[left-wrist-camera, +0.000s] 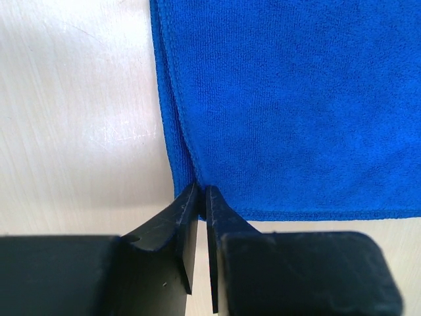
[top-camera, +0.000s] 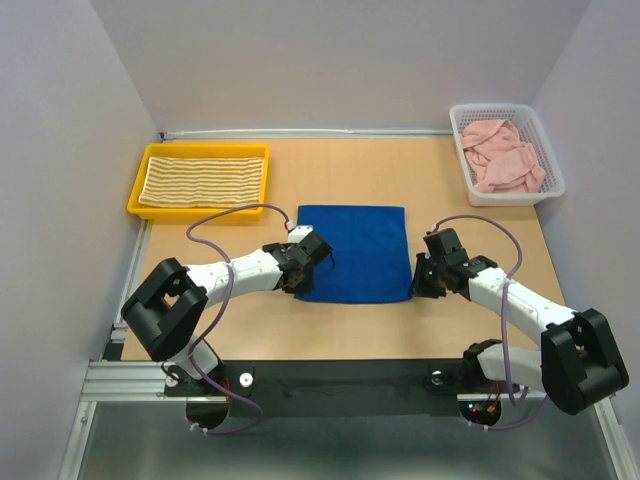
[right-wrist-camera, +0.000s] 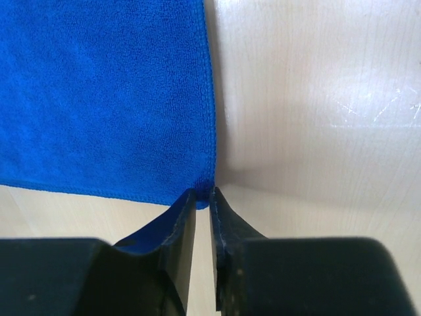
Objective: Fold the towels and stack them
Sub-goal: Fold the towel
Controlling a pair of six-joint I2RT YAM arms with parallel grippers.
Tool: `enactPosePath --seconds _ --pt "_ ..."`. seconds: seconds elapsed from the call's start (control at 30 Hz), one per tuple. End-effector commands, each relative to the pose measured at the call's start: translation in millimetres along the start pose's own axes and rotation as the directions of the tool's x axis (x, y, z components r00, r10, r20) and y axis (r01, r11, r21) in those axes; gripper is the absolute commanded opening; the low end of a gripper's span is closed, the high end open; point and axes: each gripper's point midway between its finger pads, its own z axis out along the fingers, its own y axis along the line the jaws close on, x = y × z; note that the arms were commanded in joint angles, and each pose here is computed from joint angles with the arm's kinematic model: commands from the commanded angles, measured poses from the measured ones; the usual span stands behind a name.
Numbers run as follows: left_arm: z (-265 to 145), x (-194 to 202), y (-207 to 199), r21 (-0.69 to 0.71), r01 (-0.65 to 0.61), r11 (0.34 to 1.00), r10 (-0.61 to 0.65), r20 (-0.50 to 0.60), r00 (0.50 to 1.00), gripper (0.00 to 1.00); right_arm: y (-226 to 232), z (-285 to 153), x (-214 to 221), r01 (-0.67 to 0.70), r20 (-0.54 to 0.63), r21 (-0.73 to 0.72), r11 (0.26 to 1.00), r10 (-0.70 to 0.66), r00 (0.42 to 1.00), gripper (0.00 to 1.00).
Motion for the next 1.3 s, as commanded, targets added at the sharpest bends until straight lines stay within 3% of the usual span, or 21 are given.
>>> enactPosePath --seconds 0.0,0.2,0.27,0.5,0.8,1.07,1.17,1.23,1.27 --pt "-11 -15 -6 0.008 0.013 1.0 -0.013 0.041 0.999 0.17 1 2 -4 0.002 0.027 -0.01 1.0 -0.002 1.0 0.18" --pt "-14 -20 -7 0.009 0.013 1.0 -0.014 0.054 0.998 0.05 3 0 -6 0.003 0.033 -0.019 1.0 -0.002 0.999 0.01" --pt "-18 -24 -7 0.005 0.016 1.0 -0.016 0.066 0.998 0.0 6 -1 -10 0.005 0.041 -0.025 1.0 -0.004 0.999 0.0" --pt "-43 -42 0 -0.012 0.039 0.999 -0.038 0.12 0.992 0.0 18 -12 -21 0.0 0.073 -0.074 0.997 0.006 0.997 0.01" --pt "-12 14 24 -0.041 0.06 0.997 -0.06 0.007 0.998 0.0 2 3 4 -0.031 -0.003 -0.02 0.999 0.03 1.0 0.01" --pt "10 34 38 -0.103 0.034 0.994 -0.041 -0.067 0.997 0.0 -2 4 6 -0.037 -0.002 -0.002 0.999 0.037 0.999 0.01" --pt "8 33 36 -0.096 0.03 0.995 -0.037 -0.07 0.997 0.09 4 -1 0 -0.014 0.009 -0.029 0.999 0.015 1.0 0.04" --pt "3 28 36 -0.093 0.036 0.995 -0.041 -0.056 0.998 0.28 13 -8 -12 0.007 0.045 -0.059 0.998 -0.005 0.999 0.09" --pt "-4 23 34 -0.084 0.045 0.995 -0.049 -0.04 0.998 0.36 20 -16 -26 0.026 0.092 -0.076 0.997 -0.019 0.996 0.17"
